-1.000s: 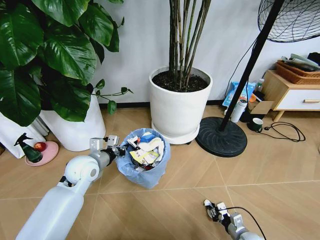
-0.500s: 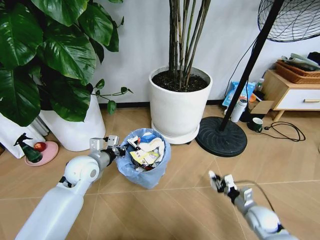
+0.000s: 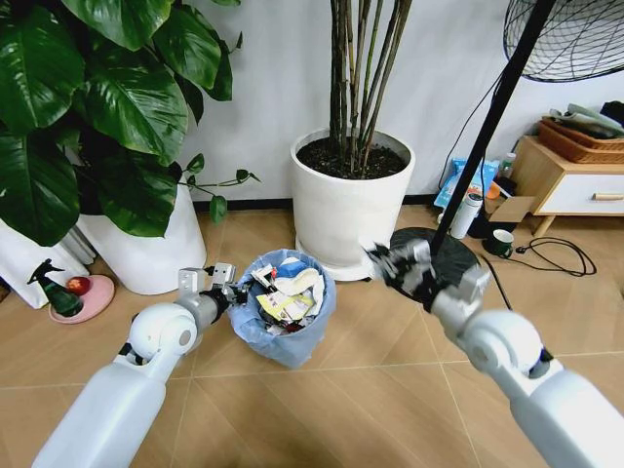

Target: Pick up the trash bin and place the garbage on the floor into it.

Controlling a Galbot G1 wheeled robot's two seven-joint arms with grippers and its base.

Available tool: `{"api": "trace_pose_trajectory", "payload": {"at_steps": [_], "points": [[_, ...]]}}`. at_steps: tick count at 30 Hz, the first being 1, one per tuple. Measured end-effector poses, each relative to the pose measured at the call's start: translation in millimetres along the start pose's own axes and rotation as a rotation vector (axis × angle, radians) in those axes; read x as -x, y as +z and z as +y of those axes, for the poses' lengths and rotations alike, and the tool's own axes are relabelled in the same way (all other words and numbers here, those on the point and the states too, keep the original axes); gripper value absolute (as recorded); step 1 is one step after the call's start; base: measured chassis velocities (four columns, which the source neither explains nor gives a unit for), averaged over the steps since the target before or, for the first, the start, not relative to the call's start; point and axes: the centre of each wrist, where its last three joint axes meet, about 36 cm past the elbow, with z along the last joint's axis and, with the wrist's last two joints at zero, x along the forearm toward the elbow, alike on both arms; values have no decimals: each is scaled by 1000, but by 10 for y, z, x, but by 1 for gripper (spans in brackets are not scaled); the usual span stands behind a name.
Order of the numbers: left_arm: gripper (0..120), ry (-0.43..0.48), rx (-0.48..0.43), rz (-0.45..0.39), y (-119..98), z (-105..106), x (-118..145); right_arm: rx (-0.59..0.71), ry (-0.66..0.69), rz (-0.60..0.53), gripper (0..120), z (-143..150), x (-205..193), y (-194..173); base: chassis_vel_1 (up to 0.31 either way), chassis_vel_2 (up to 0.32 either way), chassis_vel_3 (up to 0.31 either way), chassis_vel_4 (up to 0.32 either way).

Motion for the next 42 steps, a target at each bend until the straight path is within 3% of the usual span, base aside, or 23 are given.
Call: {"api": "trace_pose_trajectory", "payload": {"at_steps": [10, 25, 29, 31, 37, 42], "points": [[0, 11, 19, -2, -69, -42, 66, 23, -143, 90, 7, 66, 426, 3, 0, 0, 0, 0], [0, 2, 15, 1, -96, 11, 108, -5, -187, 176, 7, -22, 981, 274, 0, 0, 0, 0], [0, 6, 9, -1, -115, 25, 138, -23, -188, 204, 28, -8, 1065, 428, 0, 0, 0, 0], [0, 6, 9, -2, -119, 26, 142, -25, -188, 206, 30, -5, 1072, 443, 0, 0, 0, 0], [0, 11, 8, -5, -141, 29, 163, -36, -179, 216, 56, -23, 1105, 511, 0, 0, 0, 0], [0, 14, 7, -4, -138, 29, 166, -39, -178, 211, 68, -26, 1124, 496, 0, 0, 0, 0]]}}
